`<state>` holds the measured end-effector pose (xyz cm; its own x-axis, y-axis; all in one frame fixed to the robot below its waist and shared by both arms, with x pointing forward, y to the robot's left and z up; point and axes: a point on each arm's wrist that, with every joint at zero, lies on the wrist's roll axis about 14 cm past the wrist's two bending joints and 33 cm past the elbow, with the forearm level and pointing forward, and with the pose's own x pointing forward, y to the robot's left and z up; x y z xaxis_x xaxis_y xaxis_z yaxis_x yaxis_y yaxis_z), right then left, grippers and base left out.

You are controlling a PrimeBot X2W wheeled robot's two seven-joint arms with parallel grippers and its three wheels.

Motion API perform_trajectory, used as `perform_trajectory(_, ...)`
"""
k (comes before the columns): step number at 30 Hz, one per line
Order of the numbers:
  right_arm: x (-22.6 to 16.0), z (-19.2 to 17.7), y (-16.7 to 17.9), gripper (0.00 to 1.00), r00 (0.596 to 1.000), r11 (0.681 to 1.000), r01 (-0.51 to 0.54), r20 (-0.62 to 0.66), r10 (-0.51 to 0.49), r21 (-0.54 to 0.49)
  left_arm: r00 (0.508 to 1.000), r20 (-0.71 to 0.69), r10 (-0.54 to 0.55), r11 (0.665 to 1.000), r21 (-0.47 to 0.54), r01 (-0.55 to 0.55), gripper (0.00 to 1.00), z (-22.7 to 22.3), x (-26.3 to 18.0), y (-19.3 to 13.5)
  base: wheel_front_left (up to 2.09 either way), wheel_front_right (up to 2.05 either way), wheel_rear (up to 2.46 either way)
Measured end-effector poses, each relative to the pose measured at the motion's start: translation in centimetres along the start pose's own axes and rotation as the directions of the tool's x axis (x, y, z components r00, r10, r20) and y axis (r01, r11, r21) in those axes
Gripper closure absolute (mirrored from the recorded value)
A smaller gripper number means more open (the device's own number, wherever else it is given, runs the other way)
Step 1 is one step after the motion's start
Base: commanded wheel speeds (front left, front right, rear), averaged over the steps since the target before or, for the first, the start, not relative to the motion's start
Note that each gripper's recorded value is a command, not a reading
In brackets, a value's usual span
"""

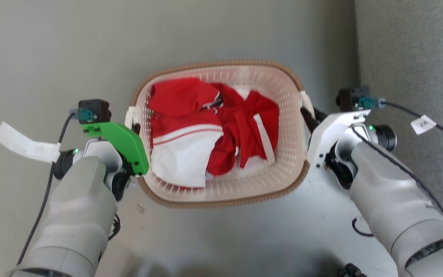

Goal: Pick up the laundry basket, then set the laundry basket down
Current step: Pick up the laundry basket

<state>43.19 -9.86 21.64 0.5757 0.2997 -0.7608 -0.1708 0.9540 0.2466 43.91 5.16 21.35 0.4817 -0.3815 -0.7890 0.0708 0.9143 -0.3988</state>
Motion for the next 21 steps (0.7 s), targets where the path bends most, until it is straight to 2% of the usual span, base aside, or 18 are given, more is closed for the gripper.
perform_trajectory(21, -6.7, -0.2, 3.3, 1.0, 0.999, 0.998, -0.048, -0.016, 0.048, 0.048, 1.0, -0.03, 0.0, 1.0, -0.017, -0.001, 1.0, -0.7, -6.4, -2.0, 0.0, 0.0, 0.0)
